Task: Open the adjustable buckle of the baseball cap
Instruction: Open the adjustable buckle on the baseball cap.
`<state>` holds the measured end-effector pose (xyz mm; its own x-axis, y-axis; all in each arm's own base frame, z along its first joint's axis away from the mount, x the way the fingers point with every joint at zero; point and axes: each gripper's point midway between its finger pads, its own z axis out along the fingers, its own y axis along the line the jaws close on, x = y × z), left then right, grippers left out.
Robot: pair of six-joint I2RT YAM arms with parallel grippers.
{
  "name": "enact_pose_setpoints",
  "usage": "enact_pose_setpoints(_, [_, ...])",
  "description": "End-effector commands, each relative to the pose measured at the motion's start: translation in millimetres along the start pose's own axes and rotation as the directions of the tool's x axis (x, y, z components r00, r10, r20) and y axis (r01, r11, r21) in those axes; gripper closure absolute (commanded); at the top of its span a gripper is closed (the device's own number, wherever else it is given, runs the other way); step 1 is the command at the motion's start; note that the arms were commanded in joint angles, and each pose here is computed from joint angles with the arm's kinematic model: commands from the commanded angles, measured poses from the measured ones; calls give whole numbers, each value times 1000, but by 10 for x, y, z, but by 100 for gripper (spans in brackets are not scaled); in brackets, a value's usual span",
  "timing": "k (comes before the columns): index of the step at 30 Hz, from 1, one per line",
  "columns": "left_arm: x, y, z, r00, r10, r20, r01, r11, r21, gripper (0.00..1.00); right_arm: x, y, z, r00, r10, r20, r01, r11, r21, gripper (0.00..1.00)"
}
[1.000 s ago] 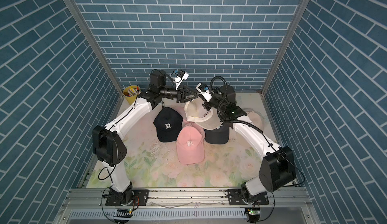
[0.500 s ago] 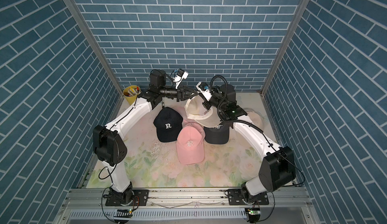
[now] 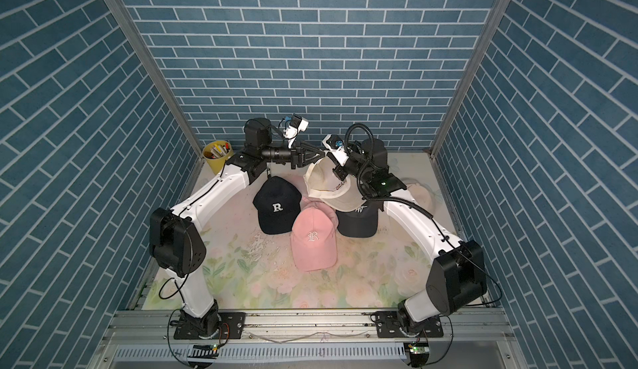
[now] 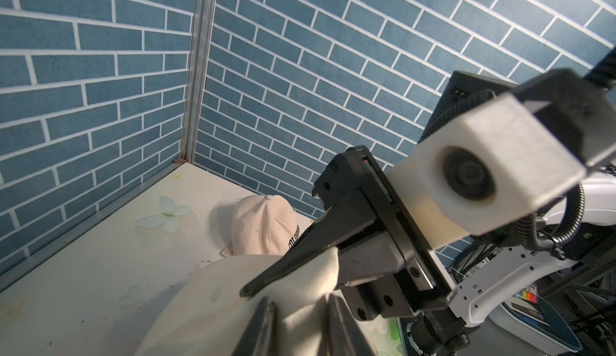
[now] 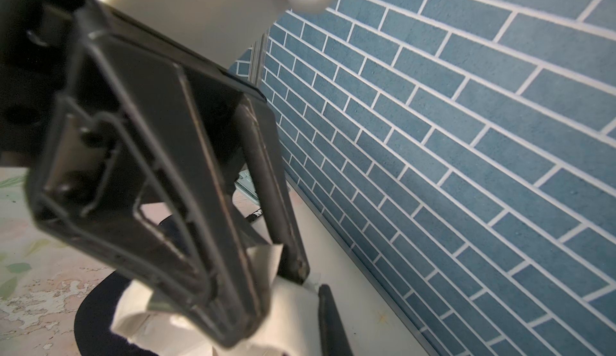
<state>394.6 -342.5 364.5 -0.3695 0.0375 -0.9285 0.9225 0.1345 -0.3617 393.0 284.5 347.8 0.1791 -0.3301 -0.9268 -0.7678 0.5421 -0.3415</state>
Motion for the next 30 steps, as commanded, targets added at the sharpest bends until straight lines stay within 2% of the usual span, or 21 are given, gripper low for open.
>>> enact_pose_setpoints(1, [-137,-125,-67,999,34,37,-35,999,21,60,-91,-15,3,1000,10,23,-10,1000,-10,100])
enact_pose_setpoints(9, [-164,-167,-49,998,26,49,-29,997,66,60,-114,-23,36,1000,21,16,-20,1000,-22,100])
enact_pose_setpoints(14, [-195,-230,-75,997,41,58,-45,997,69,70,-57,-36,61,999,36,0,-36,999,-13,100])
enact_pose_setpoints(25, [-246,-275,-131,995,47,86,-54,996,76,76,19,-27,118,997,76,-25,-77,997,-23,100])
enact_pose_setpoints(30, [-244,-285,-127,995,47,87,-55,995,84,89,50,-29,128,995,88,-37,-89,996,-20,100])
